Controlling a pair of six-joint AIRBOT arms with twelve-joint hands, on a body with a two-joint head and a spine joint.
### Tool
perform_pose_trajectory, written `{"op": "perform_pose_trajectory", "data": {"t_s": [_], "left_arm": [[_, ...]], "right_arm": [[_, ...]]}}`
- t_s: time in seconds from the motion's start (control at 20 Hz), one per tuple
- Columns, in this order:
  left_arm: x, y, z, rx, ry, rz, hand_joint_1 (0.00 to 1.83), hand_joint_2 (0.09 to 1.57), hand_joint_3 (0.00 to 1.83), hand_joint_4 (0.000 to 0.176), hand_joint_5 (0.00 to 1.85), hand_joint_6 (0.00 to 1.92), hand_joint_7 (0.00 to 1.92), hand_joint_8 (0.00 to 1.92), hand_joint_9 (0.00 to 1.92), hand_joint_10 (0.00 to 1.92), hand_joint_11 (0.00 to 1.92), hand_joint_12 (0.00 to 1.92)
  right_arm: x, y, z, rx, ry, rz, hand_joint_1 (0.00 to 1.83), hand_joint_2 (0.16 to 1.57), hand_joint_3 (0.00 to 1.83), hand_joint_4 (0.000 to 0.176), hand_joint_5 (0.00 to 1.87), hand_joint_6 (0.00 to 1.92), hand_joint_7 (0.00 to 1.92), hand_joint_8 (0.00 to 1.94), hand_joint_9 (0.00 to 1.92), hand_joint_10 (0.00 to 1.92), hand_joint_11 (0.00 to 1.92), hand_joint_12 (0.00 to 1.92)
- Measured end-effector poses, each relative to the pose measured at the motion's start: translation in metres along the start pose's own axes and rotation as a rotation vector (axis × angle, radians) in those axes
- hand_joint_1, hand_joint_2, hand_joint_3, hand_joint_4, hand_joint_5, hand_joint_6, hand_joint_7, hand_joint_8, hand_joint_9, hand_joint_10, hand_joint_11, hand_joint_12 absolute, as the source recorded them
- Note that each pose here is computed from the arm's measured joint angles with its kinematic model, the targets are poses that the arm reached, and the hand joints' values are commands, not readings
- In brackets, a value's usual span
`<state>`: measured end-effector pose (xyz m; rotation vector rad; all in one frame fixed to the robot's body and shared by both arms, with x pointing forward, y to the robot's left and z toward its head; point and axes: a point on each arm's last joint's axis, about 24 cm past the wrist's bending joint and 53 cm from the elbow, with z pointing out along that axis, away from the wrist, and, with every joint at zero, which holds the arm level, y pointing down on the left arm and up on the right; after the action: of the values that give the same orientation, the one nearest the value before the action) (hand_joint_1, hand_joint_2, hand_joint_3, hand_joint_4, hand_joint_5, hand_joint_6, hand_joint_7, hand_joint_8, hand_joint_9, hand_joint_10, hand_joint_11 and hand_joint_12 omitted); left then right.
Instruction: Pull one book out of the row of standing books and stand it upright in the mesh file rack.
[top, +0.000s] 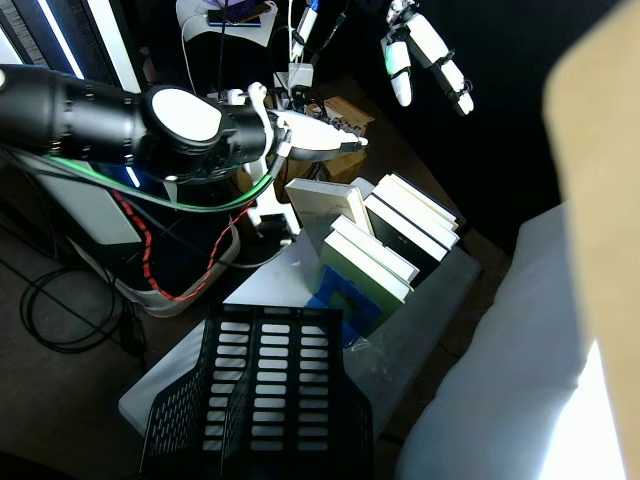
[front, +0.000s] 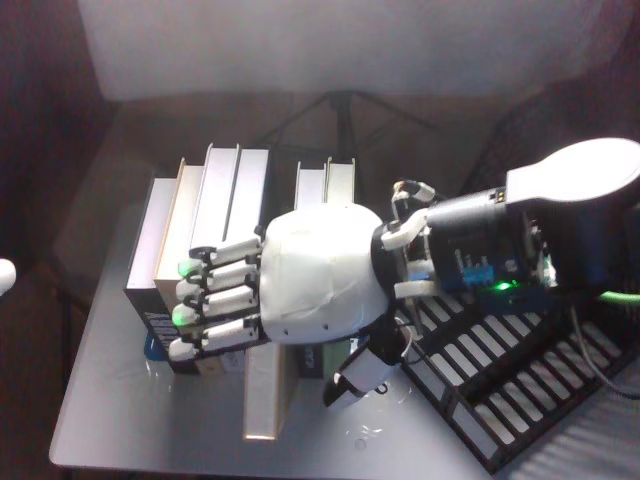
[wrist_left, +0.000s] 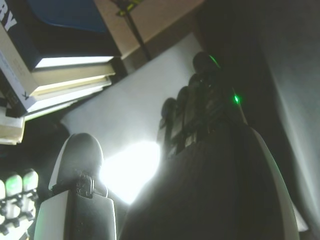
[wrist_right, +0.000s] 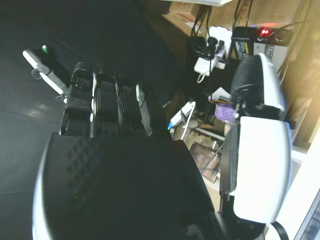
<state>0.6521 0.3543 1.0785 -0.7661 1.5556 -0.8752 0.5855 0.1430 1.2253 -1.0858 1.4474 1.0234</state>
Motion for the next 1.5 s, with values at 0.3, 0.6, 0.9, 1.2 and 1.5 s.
{"op": "perform_pose_trajectory", "data": {"t_s": [0.3, 0.6, 0.9, 1.2, 1.5], "left_arm": [[-0.005, 0.006, -0.005, -0.013, -0.020, -0.016, 0.57, 1.27, 0.00, 0.000, 0.04, 0.00, 0.07, 0.00, 0.04, 0.01, 0.00, 0.85], [-0.006, 0.003, -0.005, -0.001, -0.024, -0.018, 0.63, 1.26, 0.00, 0.000, 0.18, 0.01, 0.15, 0.00, 0.05, 0.01, 0.00, 0.88], [-0.006, 0.001, -0.005, 0.008, -0.023, -0.019, 0.57, 1.30, 0.00, 0.000, 0.16, 0.01, 0.09, 0.01, 0.00, 0.00, 0.00, 0.18], [-0.005, 0.001, -0.005, 0.010, -0.019, -0.017, 0.54, 1.28, 0.00, 0.019, 0.11, 0.00, 0.01, 0.00, 0.00, 0.00, 0.00, 0.52], [-0.005, 0.000, -0.005, 0.011, -0.020, -0.017, 0.58, 1.30, 0.00, 0.013, 0.10, 0.00, 0.01, 0.00, 0.02, 0.00, 0.00, 0.45]], "right_arm": [[0.007, 0.007, 0.014, -0.005, 0.018, -0.030, 0.75, 0.87, 0.01, 0.054, 0.00, 0.00, 0.01, 0.00, 0.00, 0.00, 0.00, 0.03], [0.021, 0.003, 0.016, 0.010, 0.042, -0.045, 0.89, 0.97, 0.05, 0.055, 0.02, 0.01, 0.03, 0.00, 0.06, 0.02, 0.05, 0.03], [0.030, -0.003, 0.024, 0.036, 0.056, -0.049, 1.02, 1.00, 0.00, 0.046, 0.00, 0.00, 0.00, 0.00, 0.01, 0.00, 0.01, 0.01], [0.041, -0.008, 0.031, 0.057, 0.073, -0.061, 0.94, 1.01, 0.01, 0.054, 0.02, 0.01, 0.02, 0.01, 0.02, 0.00, 0.00, 0.00], [0.055, -0.015, 0.037, 0.078, 0.094, -0.050, 1.02, 1.00, 0.00, 0.047, 0.00, 0.00, 0.00, 0.00, 0.00, 0.00, 0.00, 0.00]]}}
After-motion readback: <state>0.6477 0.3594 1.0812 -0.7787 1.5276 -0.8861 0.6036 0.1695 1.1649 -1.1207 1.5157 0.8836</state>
